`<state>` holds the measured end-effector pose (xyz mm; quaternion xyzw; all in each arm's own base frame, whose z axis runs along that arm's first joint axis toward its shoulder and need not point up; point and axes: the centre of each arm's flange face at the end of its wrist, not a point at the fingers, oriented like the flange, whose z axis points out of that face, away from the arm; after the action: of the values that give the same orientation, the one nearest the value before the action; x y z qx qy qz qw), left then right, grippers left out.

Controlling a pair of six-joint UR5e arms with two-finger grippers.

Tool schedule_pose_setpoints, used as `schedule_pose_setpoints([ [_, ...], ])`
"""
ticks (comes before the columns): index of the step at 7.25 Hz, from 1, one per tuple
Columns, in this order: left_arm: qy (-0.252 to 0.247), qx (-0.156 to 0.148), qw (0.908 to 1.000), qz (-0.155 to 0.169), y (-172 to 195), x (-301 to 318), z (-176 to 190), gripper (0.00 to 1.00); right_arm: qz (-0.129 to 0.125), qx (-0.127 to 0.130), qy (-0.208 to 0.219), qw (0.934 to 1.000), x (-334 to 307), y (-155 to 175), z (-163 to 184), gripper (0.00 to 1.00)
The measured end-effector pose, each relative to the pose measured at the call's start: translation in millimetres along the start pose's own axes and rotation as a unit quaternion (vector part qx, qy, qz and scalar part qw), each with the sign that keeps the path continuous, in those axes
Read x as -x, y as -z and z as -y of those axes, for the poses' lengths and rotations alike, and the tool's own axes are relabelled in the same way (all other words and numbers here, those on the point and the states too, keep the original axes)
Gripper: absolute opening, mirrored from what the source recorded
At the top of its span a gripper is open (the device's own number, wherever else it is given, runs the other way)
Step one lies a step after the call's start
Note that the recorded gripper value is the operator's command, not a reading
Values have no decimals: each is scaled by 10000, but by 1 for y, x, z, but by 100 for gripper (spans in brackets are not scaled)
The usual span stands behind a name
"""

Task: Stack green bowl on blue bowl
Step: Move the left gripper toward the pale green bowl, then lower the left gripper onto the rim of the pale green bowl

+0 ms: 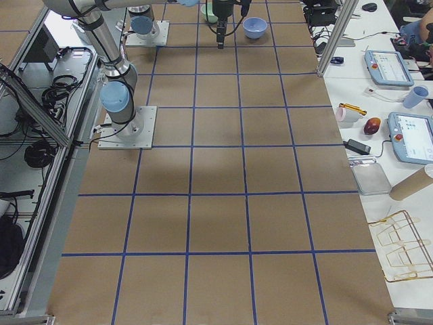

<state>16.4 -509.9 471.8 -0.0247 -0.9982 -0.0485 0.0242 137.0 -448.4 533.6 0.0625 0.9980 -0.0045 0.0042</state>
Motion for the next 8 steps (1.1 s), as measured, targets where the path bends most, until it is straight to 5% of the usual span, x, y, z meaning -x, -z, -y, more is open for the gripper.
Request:
schedule_pose_setpoints([
  [3, -194, 122, 9994, -268, -36, 113, -21, 100, 0, 1, 0, 10000, 0, 0, 0, 100],
  [5, -12, -69, 9997, -222, -75, 170, -34, 100, 0, 4, 0, 10000, 0, 0, 0, 100],
  [8, 192, -27, 9993, -325, -147, 211, -51, 100, 1, -5, 0, 10000, 0, 0, 0, 100],
])
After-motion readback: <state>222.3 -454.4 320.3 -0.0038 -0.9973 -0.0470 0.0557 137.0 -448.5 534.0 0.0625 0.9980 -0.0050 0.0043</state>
